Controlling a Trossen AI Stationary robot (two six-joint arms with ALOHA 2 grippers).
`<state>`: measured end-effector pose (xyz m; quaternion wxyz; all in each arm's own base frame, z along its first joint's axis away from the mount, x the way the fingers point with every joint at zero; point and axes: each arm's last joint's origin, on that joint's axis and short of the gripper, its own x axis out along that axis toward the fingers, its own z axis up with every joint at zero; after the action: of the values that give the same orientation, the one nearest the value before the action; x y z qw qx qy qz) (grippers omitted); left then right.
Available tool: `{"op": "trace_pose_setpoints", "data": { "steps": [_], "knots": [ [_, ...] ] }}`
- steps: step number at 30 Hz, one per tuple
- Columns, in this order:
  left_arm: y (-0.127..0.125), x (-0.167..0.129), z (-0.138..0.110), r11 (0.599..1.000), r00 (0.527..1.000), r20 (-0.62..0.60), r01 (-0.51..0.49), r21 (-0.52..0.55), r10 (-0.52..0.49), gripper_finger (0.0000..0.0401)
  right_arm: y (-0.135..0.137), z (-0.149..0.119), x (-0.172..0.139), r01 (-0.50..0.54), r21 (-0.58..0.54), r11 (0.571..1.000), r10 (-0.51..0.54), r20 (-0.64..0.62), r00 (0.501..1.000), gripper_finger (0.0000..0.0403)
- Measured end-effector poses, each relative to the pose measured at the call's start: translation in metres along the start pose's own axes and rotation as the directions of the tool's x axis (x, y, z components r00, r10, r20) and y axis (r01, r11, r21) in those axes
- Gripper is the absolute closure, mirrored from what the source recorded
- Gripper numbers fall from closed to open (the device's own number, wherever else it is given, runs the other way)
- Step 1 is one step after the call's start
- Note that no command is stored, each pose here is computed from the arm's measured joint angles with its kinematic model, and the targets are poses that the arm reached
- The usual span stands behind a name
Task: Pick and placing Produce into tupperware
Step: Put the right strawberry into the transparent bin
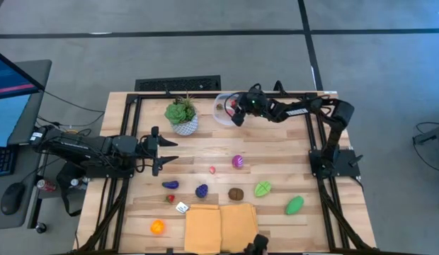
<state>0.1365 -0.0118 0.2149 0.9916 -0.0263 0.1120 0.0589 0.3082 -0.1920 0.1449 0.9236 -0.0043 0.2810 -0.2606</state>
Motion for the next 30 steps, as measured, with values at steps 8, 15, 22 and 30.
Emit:
{"op": "trace_pose_setpoints", "data": {
  "steps": [8, 15, 22, 30],
  "knots": [
    [0.0002, -0.0001, 0.0001, 1.0, 1.0, 0.001, -0.005, -0.003, 0.005, 0.0168, -0.0036, 0.0002, -0.0002, -0.019, 0.017, 1.0, 0.019, -0.001, 1.0, 0.0214],
    [0.0002, -0.0001, 0.0001, 1.0, 1.0, 0.001, -0.006, -0.003, 0.006, 0.0168, -0.0047, 0.0001, -0.0002, -0.029, 0.019, 0.999, 0.029, 0.0, 1.0, 0.0216],
    [0.0002, 0.0, 0.0, 1.0, 1.0, 0.001, -0.006, -0.003, 0.006, 0.0168, -0.0043, -0.0019, -0.0004, -0.033, 0.019, 0.999, 0.033, -0.022, 0.999, 0.0214],
    [0.0002, 0.0, 0.0001, 1.0, 1.0, 0.001, -0.006, -0.004, 0.006, 0.0168, -0.0044, -0.0054, -0.0008, -0.111, 0.036, 0.993, 0.113, -0.044, 0.993, 0.0216]
  ]
}}
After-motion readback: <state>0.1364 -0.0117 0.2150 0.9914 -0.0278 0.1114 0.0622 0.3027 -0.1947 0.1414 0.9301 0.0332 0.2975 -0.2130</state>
